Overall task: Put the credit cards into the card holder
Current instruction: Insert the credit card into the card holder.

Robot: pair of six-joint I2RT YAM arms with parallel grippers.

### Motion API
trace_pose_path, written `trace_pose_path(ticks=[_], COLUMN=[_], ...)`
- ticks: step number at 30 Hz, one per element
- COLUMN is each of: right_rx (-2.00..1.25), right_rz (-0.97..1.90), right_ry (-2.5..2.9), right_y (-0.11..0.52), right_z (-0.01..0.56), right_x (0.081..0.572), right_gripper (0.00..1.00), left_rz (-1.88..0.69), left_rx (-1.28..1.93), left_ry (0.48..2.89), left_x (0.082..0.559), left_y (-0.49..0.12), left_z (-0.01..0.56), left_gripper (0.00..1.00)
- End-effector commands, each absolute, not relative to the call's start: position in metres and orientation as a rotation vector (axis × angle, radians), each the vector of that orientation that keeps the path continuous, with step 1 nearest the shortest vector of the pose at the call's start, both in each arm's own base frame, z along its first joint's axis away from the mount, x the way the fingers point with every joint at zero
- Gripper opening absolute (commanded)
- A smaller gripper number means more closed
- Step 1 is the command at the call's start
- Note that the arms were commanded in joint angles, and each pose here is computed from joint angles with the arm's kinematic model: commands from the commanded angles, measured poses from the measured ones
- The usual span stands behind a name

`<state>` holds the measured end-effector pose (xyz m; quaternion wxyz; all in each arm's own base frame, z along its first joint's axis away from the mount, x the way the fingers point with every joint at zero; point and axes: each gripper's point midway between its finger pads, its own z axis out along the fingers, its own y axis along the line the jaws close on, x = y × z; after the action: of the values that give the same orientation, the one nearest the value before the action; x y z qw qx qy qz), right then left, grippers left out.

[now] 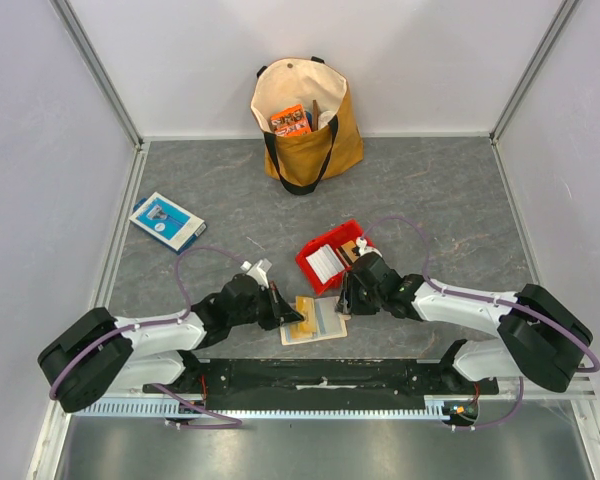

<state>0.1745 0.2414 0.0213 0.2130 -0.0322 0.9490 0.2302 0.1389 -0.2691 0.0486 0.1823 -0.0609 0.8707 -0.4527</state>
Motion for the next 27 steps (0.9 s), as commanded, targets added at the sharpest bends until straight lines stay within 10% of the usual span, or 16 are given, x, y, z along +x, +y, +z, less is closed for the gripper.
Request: trace_pose_path(ticks=[1,27], right_rx=[-0.096,-0.115], right_rz=[0.534,0.521], right_ry=[2.666,2.691], right_y=[0.229,0.230], right_z=[0.009,0.001], right_x=[0.173,0.167], right_gripper=[0.46,0.47], left_rz=[-1.211,-1.277], left_rx=[-0.206,-0.290], left_ry=[2.460,2.412], left_x=[0.141,0.137], left_y=[-0.261,-0.269], left_z=[0.038,0.030], left_gripper=[0.02,0.02])
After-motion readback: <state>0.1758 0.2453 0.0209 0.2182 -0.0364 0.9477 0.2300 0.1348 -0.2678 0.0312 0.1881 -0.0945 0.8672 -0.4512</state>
